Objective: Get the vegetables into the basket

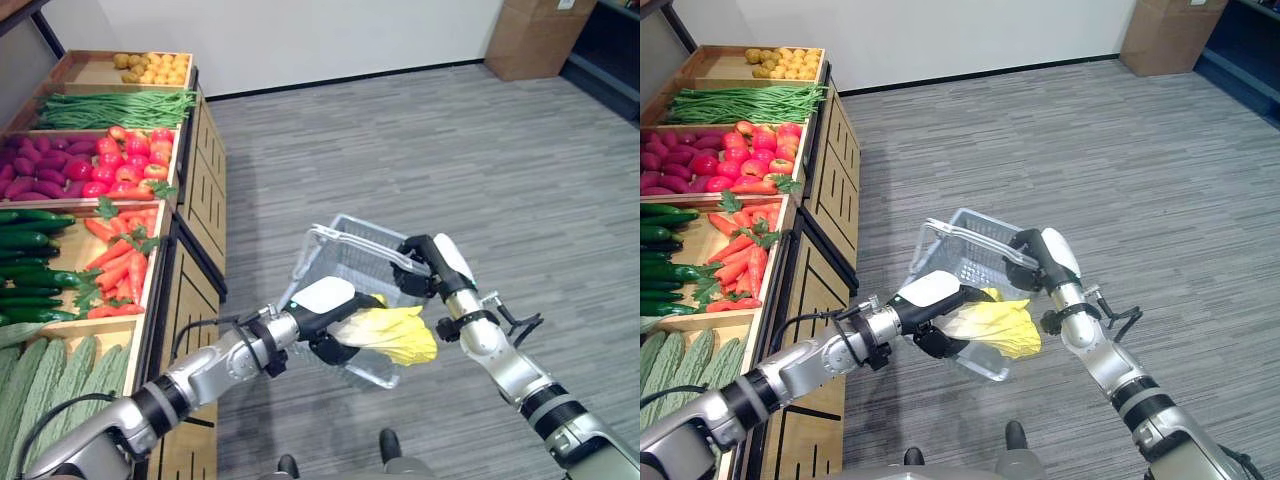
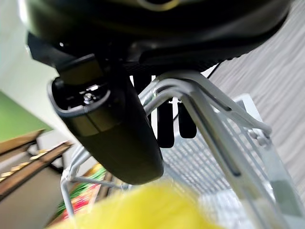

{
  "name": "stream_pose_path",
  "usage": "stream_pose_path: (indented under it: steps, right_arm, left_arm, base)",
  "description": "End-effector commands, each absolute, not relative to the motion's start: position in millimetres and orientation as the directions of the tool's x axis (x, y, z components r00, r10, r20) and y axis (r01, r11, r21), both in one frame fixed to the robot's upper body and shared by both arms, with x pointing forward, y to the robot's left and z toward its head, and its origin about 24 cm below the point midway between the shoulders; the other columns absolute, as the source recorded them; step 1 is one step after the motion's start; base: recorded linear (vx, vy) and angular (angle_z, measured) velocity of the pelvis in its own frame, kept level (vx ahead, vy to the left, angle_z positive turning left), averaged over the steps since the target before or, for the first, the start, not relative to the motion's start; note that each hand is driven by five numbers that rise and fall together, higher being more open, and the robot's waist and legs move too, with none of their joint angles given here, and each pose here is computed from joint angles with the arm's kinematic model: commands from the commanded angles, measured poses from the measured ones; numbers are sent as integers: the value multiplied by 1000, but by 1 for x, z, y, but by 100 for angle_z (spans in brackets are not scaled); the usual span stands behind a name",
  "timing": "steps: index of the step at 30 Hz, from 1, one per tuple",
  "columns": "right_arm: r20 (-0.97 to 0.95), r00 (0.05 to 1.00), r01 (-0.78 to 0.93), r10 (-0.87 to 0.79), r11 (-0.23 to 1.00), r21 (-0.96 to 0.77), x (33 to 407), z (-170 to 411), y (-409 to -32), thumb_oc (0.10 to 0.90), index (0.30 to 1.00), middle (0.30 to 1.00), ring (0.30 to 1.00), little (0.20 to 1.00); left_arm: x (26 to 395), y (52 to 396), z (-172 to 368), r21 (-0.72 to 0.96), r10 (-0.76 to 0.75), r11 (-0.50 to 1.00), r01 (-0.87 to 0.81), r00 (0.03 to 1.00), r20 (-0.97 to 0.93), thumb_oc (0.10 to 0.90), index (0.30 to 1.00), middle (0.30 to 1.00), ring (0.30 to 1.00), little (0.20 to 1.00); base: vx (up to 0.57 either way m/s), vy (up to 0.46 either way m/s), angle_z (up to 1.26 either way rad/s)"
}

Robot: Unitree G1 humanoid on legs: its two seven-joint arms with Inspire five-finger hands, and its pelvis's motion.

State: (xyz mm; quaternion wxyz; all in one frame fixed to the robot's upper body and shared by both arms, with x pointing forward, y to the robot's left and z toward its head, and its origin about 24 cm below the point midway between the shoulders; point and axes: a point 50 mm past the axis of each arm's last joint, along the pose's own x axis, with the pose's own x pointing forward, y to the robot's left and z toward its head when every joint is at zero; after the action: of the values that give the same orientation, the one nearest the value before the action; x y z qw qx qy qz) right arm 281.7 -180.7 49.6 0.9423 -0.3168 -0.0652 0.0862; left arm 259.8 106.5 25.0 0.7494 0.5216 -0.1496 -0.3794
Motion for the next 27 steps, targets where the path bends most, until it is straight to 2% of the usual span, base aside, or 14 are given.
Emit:
stream_pose_path:
  steps: [1,3,4,5,12,18,21,24,27]
  right_arm:
    - [438,863,-54,253,907,-417,294,123,-158,400,300,300,300,300]
    - [402,863,-141,307,909,-393,279,109,-147,400,300,300,300,300]
    - [392,862,-159,323,905,-396,277,107,-145,400,300,300,300,300]
    - [384,860,-174,337,900,-400,274,104,-143,400,300,300,300,300]
    - [363,865,-175,348,885,-431,267,99,-146,400,300,300,300,300]
    - [318,915,-91,249,894,-439,267,86,-167,400,300,300,300,300]
    - [250,965,31,82,908,-418,261,65,-195,400,300,300,300,300]
    - [232,972,76,25,907,-415,259,59,-202,400,300,300,300,300]
    - [159,983,152,-89,881,-448,254,40,-221,400,300,300,300,300]
  left_arm:
    - [284,105,55,951,-708,227,209,706,14,400,300,300,300,300]
    - [292,123,32,981,-600,143,131,800,-19,400,300,300,300,300]
    - [293,127,27,986,-576,117,118,817,-29,835,909,909,909,909]
    - [293,133,20,990,-550,83,114,834,-50,900,1000,1000,1000,1000]
    - [292,149,5,994,-459,31,106,885,-80,900,1000,1000,1000,1000]
    - [285,146,12,987,-480,118,104,877,-35,900,1000,1000,1000,1000]
    - [265,137,36,892,-503,425,152,859,93,900,1000,1000,1000,1000]
    - [255,139,44,832,-497,520,194,861,110,900,1000,1000,1000,1000]
    - [238,138,44,624,-483,708,330,871,87,900,1000,1000,1000,1000]
  base:
    - [0,0,0]
    - [0,0,0]
    - [3,4,-3]
    - [0,3,-6]
    - [-2,-1,-7]
    - [0,0,0]
    - [0,0,0]
    - [0,0,0]
    - [-1,-9,3]
